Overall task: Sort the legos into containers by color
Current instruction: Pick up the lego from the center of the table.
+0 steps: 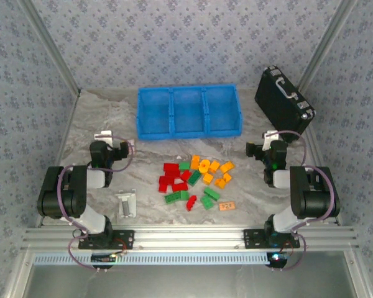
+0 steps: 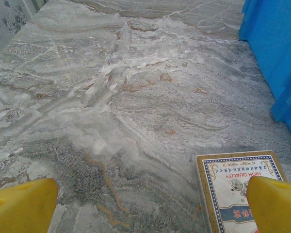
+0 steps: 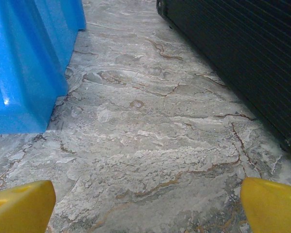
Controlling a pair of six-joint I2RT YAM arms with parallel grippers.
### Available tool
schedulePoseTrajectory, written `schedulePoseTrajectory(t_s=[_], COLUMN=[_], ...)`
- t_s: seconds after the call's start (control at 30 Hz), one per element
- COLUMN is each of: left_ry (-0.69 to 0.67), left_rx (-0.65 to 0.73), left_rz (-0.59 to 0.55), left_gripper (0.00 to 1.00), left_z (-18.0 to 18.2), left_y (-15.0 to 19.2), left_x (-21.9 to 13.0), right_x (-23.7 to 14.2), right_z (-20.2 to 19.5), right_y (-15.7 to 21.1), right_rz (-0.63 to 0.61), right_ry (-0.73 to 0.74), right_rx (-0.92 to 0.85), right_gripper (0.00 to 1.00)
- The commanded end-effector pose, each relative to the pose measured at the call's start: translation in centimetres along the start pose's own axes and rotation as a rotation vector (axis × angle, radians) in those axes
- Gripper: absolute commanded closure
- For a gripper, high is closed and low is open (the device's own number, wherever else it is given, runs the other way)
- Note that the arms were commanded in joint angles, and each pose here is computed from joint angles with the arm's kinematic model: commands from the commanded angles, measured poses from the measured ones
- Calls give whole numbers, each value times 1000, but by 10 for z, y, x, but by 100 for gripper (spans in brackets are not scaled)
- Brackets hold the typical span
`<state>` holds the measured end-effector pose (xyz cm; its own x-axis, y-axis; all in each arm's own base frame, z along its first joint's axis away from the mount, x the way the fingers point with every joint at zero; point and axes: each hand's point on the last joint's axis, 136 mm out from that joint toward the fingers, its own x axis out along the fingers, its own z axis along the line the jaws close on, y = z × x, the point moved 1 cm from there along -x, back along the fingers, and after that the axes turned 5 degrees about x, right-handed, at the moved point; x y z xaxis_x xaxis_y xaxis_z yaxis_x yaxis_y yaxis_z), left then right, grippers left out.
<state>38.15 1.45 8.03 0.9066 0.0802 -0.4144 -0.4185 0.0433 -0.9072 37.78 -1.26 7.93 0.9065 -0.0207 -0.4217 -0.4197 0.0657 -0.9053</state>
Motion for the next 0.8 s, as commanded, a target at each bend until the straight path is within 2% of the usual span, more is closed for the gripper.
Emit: schedulePoseTrajectory(t_s=[0.0, 0.53, 0.6, 0.63, 0.7, 0.77], left_ry=[12, 51, -38, -85, -165, -150], left_rx=[10, -21, -34, -26, 16, 10], left_rz=[-34, -44, 0, 21, -32, -75], left_gripper=[0, 0, 0, 0, 0, 0], left_z=[-1, 2, 15, 19, 18, 9], left_y=[-14, -16, -29, -40, -83, -121], left_x=[1, 1, -3, -9, -36, -64], right_x=[1, 1, -1, -3, -21, -43], right_z=[0, -1, 1, 0, 0, 13], right_y=[-9, -10, -28, -35, -69, -98], right_rz=[-23, -22, -21, 18, 60, 79], right_ry=[-2, -4, 1, 4, -6, -68], right_rx=[7, 10, 12, 17, 62, 98], right_gripper=[1, 1, 2, 3, 4, 1])
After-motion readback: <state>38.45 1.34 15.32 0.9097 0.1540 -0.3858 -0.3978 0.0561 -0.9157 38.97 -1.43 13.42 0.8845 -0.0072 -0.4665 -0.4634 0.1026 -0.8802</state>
